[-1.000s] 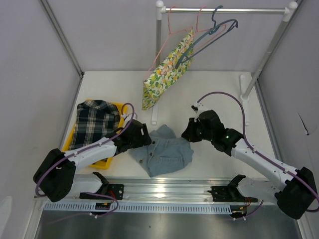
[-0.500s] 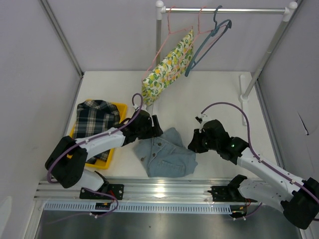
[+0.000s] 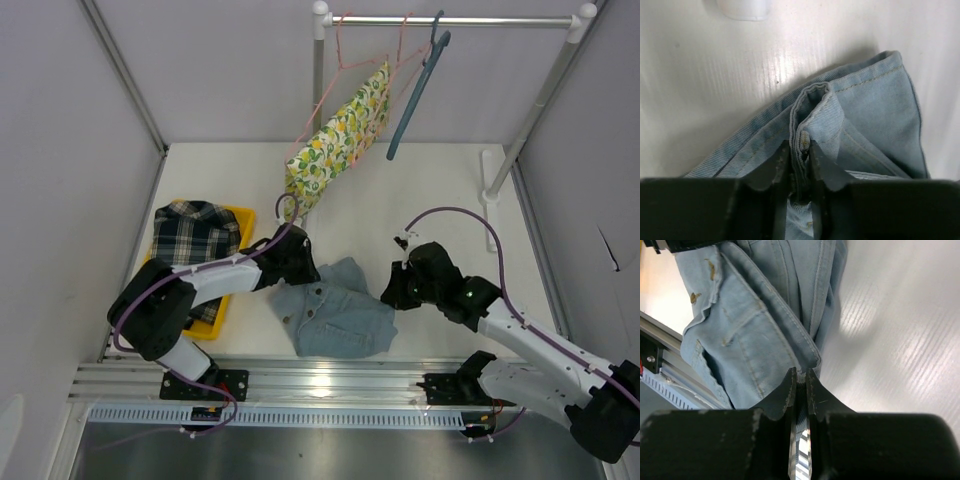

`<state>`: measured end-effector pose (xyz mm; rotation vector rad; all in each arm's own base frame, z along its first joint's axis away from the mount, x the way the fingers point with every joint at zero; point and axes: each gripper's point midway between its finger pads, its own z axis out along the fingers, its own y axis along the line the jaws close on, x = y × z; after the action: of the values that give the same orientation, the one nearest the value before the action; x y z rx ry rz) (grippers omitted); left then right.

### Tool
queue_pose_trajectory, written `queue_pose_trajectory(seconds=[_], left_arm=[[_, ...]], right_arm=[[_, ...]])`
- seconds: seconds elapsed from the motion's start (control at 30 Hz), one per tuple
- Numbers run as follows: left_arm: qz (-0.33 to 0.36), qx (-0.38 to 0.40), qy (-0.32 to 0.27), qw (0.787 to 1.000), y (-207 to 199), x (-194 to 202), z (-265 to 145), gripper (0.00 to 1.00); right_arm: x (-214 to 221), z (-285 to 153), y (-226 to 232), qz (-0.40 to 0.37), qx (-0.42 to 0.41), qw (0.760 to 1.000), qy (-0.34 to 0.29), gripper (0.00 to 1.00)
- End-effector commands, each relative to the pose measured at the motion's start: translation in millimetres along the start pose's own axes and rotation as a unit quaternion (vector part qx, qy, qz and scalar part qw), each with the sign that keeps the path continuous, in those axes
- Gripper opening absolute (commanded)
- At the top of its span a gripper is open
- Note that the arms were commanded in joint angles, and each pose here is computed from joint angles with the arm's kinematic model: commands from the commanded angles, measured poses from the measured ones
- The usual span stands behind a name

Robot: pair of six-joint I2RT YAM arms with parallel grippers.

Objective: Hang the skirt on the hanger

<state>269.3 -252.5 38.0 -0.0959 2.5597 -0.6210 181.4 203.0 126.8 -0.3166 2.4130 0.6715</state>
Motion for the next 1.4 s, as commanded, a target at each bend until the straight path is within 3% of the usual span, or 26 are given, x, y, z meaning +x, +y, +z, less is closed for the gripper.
queue_pose_trajectory(seconds=[0.0,0.07,0.3,0.47,0.63,0.67,0.7,0.87,1.0,1.1,1.13,1.2,1.23,1.3,1.33,1.37], left_arm=[[0.018,0.037,-0.042,0.998,-26,-29,-20,0.14],[0.024,0.035,-0.053,0.998,-31,-39,-32,0.00],[0.031,0.031,-0.170,0.985,-56,-106,-119,0.00],[0.013,0.083,-0.257,0.963,-84,-144,-176,0.00],[0.022,0.123,-0.303,0.945,-128,-194,-195,0.00],[0.026,0.112,-0.295,0.949,-129,-198,-182,0.00],[0.027,0.133,-0.320,0.938,-148,-219,-206,0.00],[0.035,0.129,-0.351,0.927,-162,-252,-228,0.00],[0.040,0.123,-0.353,0.927,-156,-250,-227,0.00],[0.028,0.124,-0.336,0.933,-137,-224,-208,0.00],[0.028,0.115,-0.308,0.944,-118,-197,-188,0.00],[0.013,0.129,-0.299,0.946,-113,-180,-184,0.00],[0.010,0.123,-0.283,0.951,-98,-156,-174,0.00],[-0.015,0.106,-0.234,0.966,-64,-103,-135,0.00],[-0.037,0.119,-0.233,0.964,-62,-92,-139,0.00],[-0.043,0.083,-0.198,0.976,-29,-54,-111,0.00]], right_arm=[[-22,-18,1,-0.004,0.021,0.999,-0.032,0.00],[-30,-26,-7,0.001,0.047,0.998,-0.042,0.00],[-115,-84,-26,0.043,0.085,0.985,-0.142,0.00],[-180,-122,-29,0.058,0.070,0.970,-0.224,0.00],[-253,-138,-58,0.073,0.075,0.954,-0.280,0.00],[-263,-143,-58,0.073,0.069,0.952,-0.289,0.00],[-280,-158,-56,0.071,0.067,0.945,-0.311,0.00],[-315,-186,-63,0.076,0.066,0.933,-0.344,0.00],[-306,-196,-61,0.083,0.073,0.930,-0.351,0.00],[-270,-187,-64,0.104,0.072,0.930,-0.345,0.00],[-244,-164,-75,0.129,0.076,0.937,-0.316,0.00],[-214,-165,-75,0.145,0.080,0.934,-0.315,0.00],[-184,-142,-88,0.170,0.090,0.939,-0.284,0.00],[-152,-137,-84,0.193,0.078,0.938,-0.278,0.00],[-121,-114,-92,0.218,0.079,0.941,-0.246,0.00],[-107,-107,-91,0.238,0.072,0.939,-0.237,0.00]])
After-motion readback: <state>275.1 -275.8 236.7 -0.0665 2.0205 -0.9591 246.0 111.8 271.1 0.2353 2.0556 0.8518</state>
